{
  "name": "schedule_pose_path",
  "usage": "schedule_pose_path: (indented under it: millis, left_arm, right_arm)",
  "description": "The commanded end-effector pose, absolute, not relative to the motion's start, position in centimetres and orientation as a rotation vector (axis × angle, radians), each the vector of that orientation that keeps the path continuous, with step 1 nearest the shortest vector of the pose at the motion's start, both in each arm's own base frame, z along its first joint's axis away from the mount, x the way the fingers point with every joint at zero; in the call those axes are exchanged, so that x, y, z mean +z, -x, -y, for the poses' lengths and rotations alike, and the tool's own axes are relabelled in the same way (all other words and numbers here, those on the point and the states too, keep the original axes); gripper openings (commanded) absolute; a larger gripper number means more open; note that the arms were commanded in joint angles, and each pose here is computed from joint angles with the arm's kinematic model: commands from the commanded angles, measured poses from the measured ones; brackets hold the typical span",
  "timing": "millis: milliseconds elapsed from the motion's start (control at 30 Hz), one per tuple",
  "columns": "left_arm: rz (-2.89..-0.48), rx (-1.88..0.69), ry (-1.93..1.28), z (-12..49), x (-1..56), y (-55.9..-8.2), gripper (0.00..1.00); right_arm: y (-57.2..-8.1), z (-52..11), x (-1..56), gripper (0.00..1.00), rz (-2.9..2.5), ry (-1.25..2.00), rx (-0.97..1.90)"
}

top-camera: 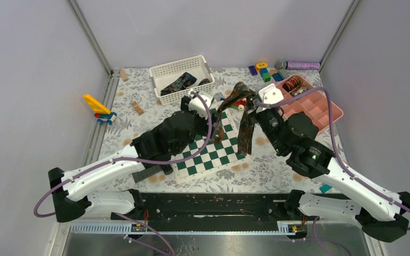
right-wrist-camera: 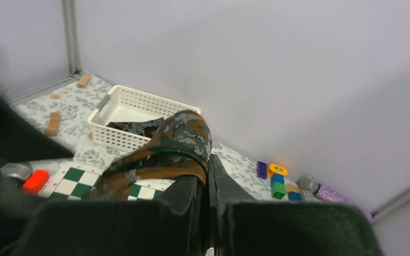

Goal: Roll the ties
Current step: Flatten out the tie at the center of the board.

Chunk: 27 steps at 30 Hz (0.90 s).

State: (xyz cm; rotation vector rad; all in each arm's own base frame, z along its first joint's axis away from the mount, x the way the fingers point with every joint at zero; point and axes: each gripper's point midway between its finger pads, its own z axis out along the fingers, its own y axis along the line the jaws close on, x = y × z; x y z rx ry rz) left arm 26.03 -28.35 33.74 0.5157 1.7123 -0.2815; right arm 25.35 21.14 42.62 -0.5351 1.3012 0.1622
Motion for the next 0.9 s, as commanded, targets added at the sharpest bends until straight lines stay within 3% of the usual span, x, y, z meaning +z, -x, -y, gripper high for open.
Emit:
schedule_pose_path:
  millis: [0, 233, 567, 867]
  left_arm:
    - [-1.555, -0.655, -0.483, 30.3, 35.1, -22.9, 0.72]
    - [-1.488, -0.975, -0.366, 30.1, 30.6, -19.4, 0.82]
    - [-1.504, -1.249, -0.093, 30.6, 29.8, -18.5, 0.99]
    - [-1.539, -1.29, -0.078, 32.9, 28.7, -18.1, 0.99]
  right_arm:
    - [-25.3, -17.3, 46.4, 0.0, -1.344, 0.378, 0.088]
    - [-24.7, -16.2, 48.4, 0.0, -1.375, 0.378, 0.074]
    - [-24.7, -13.8, 50.3, 0.0, -1.407, 0.222, 0.062]
    - [-25.2, -15.1, 50.2, 0.0, -1.46, 0.194, 0.106]
